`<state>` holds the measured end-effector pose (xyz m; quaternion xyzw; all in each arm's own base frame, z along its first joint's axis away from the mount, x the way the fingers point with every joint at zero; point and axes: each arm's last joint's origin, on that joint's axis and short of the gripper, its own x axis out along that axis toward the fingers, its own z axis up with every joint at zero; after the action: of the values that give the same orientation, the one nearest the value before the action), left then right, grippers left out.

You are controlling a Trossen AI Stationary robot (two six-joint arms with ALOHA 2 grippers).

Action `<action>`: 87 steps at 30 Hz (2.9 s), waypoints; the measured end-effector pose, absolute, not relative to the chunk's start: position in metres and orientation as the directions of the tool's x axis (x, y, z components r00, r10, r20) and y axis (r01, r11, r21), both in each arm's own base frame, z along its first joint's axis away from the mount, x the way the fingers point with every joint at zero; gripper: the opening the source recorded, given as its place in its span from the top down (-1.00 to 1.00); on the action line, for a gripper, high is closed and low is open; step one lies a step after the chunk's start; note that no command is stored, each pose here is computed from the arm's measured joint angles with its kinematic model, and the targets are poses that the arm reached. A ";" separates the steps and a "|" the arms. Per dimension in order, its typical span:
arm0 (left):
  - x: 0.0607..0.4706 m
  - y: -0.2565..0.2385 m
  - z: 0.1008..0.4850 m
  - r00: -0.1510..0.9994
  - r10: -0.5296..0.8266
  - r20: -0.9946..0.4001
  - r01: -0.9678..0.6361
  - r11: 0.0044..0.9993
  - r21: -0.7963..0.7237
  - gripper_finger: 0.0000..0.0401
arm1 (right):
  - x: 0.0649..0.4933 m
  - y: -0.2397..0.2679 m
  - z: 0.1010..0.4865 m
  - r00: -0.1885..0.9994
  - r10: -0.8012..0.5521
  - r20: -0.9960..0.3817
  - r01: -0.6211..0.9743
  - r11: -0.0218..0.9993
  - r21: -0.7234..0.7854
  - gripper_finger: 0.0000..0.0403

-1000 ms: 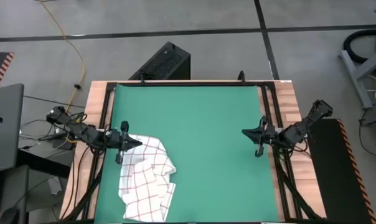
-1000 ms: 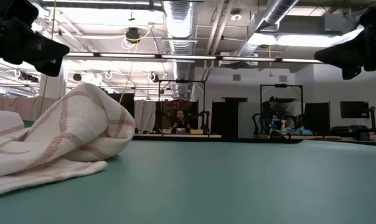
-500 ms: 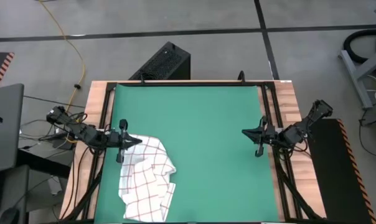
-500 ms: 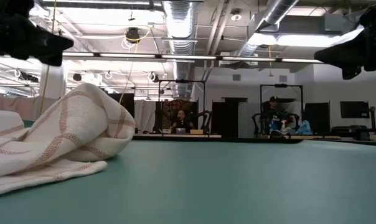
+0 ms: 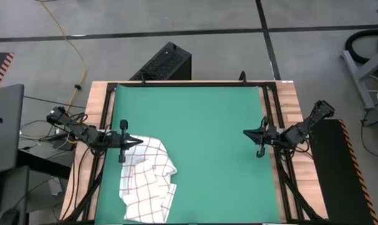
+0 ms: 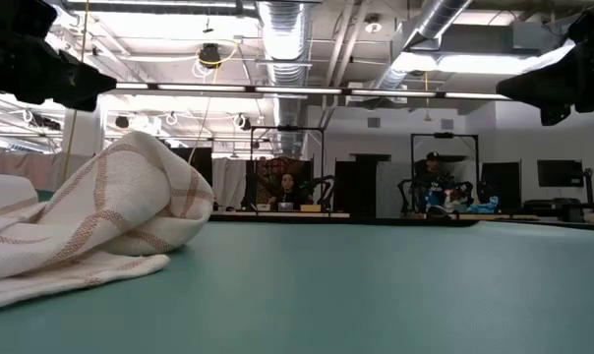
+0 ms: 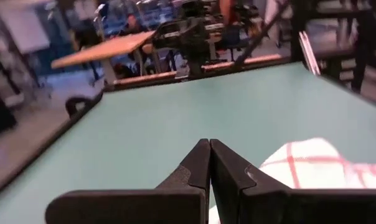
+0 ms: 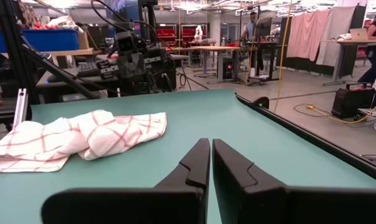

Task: Roll towel into tight, uniform cylinder
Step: Fold the white towel

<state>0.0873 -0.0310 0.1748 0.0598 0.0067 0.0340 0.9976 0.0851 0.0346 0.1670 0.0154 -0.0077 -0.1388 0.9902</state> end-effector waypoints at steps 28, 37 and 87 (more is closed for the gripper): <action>0.116 -0.022 0.177 0.817 0.339 -0.466 -0.415 0.907 -0.067 0.60 | 0.087 0.028 0.167 0.934 -0.358 0.009 0.356 0.931 0.081 0.56; 0.166 -0.014 0.201 0.428 0.371 -0.824 -0.411 0.892 0.188 0.50 | 0.087 0.029 0.167 0.942 -0.335 0.009 0.334 0.939 0.078 0.23; 0.196 0.047 0.150 -0.032 0.072 -0.997 -0.393 0.916 0.078 0.50 | 0.088 0.029 0.167 0.949 -0.315 0.011 0.315 0.949 0.031 0.16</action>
<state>0.1956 0.0468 0.1504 -0.1149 0.6982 0.1691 0.6861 0.0877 0.0292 0.1669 0.0143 -0.0080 -0.1597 0.9870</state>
